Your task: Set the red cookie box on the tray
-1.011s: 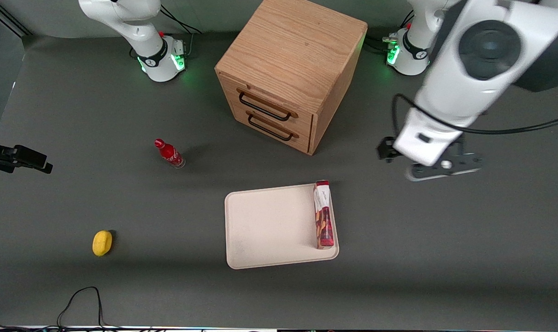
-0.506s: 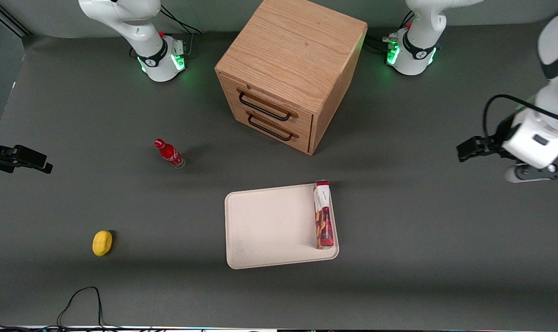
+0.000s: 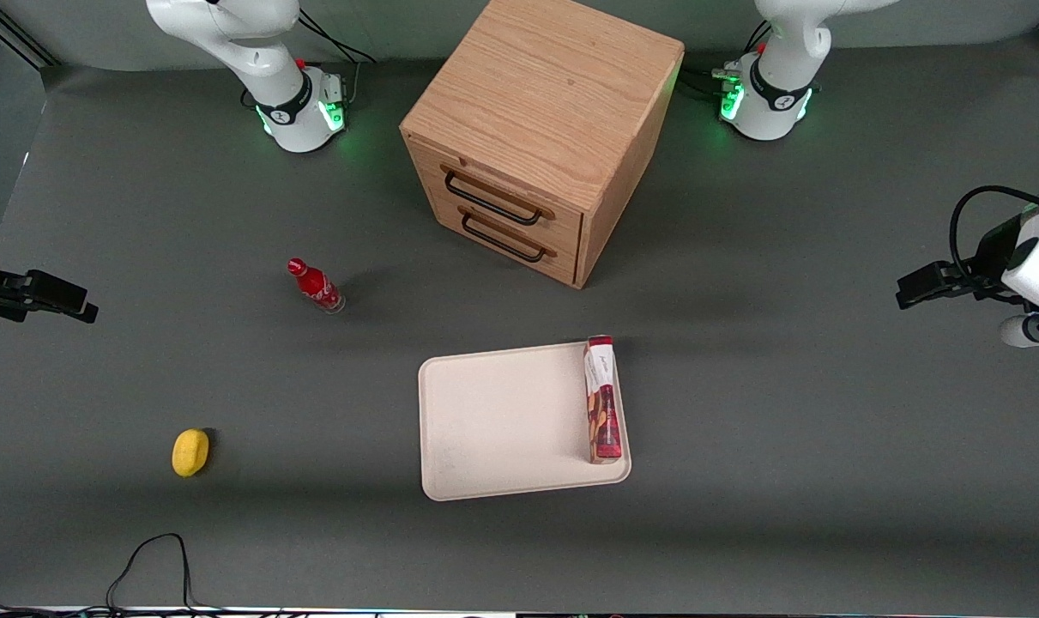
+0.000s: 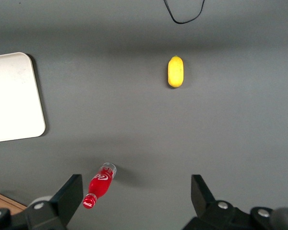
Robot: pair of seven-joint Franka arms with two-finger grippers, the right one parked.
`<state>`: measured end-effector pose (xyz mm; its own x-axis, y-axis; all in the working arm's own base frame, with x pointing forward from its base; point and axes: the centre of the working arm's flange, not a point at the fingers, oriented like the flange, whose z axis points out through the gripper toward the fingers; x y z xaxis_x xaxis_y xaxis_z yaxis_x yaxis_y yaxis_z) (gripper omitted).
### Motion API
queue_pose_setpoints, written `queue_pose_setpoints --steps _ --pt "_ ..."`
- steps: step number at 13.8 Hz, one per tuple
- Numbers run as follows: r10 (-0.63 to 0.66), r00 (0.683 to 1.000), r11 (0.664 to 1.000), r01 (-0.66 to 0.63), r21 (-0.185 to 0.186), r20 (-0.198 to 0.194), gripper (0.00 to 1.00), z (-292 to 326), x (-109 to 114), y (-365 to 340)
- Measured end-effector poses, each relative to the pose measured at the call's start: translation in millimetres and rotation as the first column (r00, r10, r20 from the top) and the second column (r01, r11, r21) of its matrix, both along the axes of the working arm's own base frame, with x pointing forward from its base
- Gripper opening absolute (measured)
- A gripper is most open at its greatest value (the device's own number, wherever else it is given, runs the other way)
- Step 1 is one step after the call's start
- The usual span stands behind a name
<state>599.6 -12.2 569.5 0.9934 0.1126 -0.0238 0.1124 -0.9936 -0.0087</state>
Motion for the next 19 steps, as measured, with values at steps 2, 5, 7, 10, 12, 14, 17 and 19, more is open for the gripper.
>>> queue_pose_setpoints --steps 2,5,7,10,12,14,17,19 --pt "-0.006 1.0 1.0 0.006 0.009 0.005 1.0 2.5 -1.2 -4.8" --pt "-0.008 1.0 1.0 0.008 0.012 0.006 1.0 3.6 -1.5 -6.3" --pt "-0.006 1.0 1.0 0.006 0.011 0.009 1.0 5.0 -1.5 -2.1" --pt "-0.015 1.0 1.0 0.015 0.009 -0.004 1.0 4.2 -3.0 -1.7" --pt "-0.017 1.0 1.0 0.017 0.006 -0.012 1.0 3.5 -3.9 -2.2" --pt "-0.018 1.0 1.0 0.018 0.004 -0.016 1.0 3.1 -4.3 -2.6" --pt "-0.046 0.999 0.999 0.046 0.002 -0.017 1.0 3.0 -4.4 -3.4" --pt "-0.069 0.997 0.998 0.069 0.001 -0.019 1.0 2.8 -4.7 -4.4"
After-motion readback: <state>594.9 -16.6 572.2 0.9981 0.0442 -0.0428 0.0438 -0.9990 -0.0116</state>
